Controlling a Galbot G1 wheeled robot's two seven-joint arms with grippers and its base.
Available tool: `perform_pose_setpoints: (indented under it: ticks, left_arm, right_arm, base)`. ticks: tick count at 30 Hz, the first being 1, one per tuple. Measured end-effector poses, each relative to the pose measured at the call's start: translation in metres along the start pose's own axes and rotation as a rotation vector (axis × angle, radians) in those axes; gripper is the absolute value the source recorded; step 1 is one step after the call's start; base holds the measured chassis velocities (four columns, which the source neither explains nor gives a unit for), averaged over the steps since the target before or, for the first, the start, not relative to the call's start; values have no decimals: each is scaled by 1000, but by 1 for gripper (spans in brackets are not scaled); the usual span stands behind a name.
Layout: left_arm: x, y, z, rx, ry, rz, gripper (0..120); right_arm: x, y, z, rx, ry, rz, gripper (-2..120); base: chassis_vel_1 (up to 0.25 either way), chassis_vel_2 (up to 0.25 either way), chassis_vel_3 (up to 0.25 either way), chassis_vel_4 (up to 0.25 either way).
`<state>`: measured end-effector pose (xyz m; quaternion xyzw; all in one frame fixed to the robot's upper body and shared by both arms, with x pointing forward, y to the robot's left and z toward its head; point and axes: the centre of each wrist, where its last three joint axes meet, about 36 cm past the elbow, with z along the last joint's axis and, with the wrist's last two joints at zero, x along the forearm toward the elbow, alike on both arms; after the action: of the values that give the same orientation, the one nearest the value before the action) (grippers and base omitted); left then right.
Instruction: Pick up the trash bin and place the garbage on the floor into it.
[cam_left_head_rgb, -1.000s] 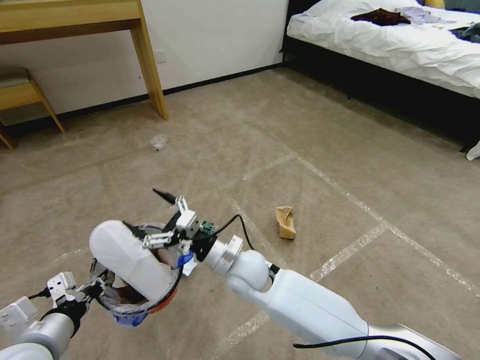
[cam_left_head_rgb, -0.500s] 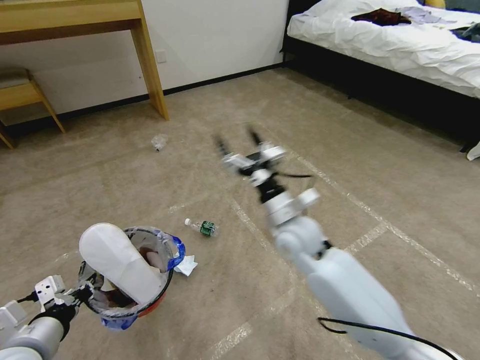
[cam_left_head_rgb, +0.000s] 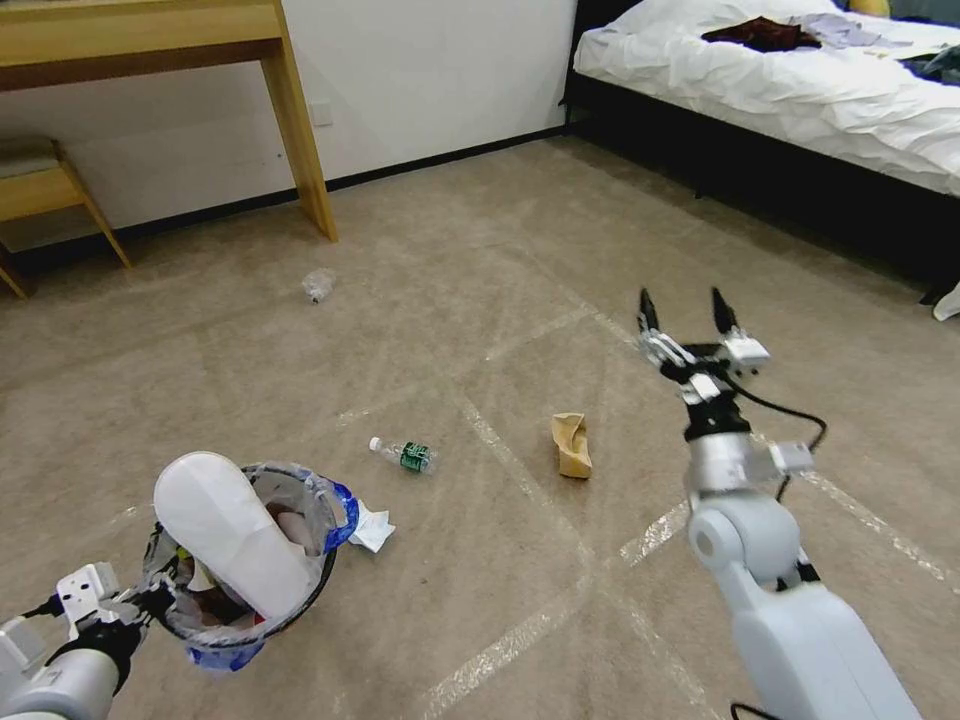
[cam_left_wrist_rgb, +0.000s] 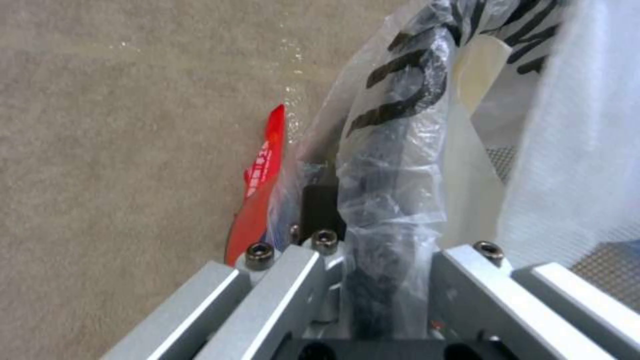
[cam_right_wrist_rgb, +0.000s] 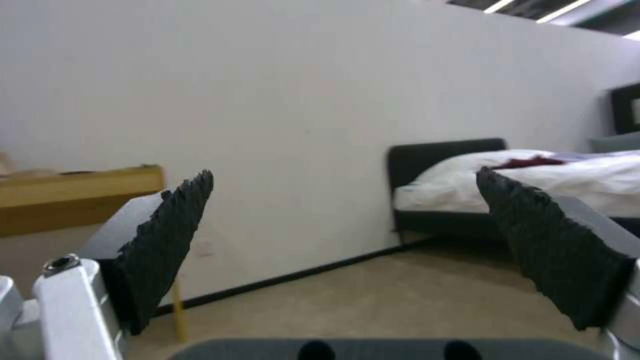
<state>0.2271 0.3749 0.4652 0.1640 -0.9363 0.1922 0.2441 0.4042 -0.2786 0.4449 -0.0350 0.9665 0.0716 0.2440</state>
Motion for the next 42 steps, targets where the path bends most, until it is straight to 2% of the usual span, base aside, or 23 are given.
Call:
perform_pose_setpoints:
  ticks: [9,42]
  left_arm:
    - [-3,-6,-1,-1,-24,13,1]
    - [-10,-6,-2,27,-37,16,1]
  right_arm:
    - [23,-1,15,26,25,46,100]
    - [28,13,40,15,59,43,100]
  base:
    - [0,0,0,0]
    - [0,0,0,0]
